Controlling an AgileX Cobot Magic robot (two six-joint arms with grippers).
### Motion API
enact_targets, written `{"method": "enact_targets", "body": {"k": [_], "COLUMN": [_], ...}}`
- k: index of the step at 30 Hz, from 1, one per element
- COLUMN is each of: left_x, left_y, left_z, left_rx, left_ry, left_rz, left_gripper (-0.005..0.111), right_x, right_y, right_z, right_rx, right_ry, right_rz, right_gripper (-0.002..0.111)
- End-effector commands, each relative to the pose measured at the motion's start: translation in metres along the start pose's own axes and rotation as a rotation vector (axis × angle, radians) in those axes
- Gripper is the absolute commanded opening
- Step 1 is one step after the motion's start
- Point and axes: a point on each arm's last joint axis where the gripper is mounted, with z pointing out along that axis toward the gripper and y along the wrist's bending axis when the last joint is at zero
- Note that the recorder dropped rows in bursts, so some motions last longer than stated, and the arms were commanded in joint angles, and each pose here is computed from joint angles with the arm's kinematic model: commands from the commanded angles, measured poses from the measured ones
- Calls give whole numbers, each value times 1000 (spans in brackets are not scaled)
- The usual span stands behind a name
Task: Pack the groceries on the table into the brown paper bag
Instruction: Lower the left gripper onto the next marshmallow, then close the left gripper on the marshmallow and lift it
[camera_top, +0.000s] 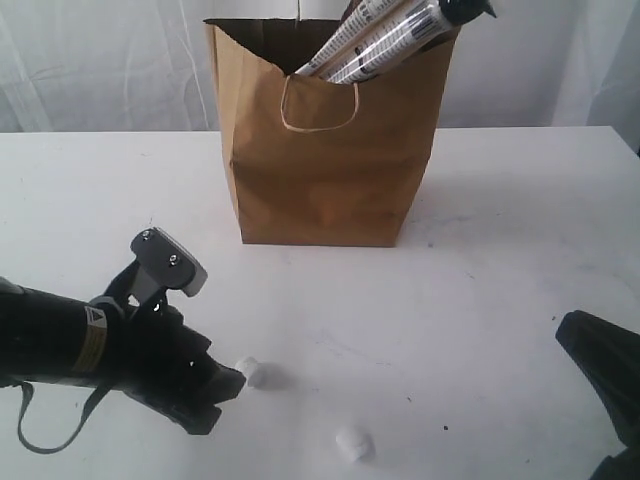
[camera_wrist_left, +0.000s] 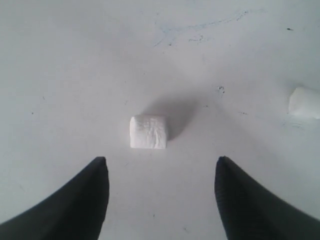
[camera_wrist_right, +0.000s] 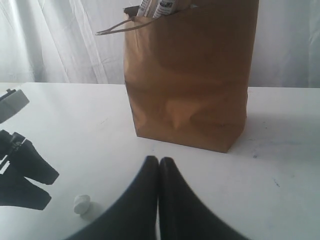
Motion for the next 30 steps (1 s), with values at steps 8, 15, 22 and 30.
{"method": "enact_targets", "body": {"k": [8,15,22,30], "left_x": [-4,-9,4,10], "left_y": [4,10,14,20], "left_z": [25,39,53,56], "left_rx": [35,29,23,-40], "left_ry": [2,21,93,132], "left_rz": [-21,-4,-8,-14], "left_gripper": [64,64,62,4], "right_x": [1,1,1,1], "right_y": [-1,-1,-1,-1], "right_z": [-1,-1,-1,-1], "right_rx": [4,4,4,4], "right_ry": [-7,-7,-7,-7], "right_rz": [3,3,3,3], "right_gripper": [0,0,0,0]}}
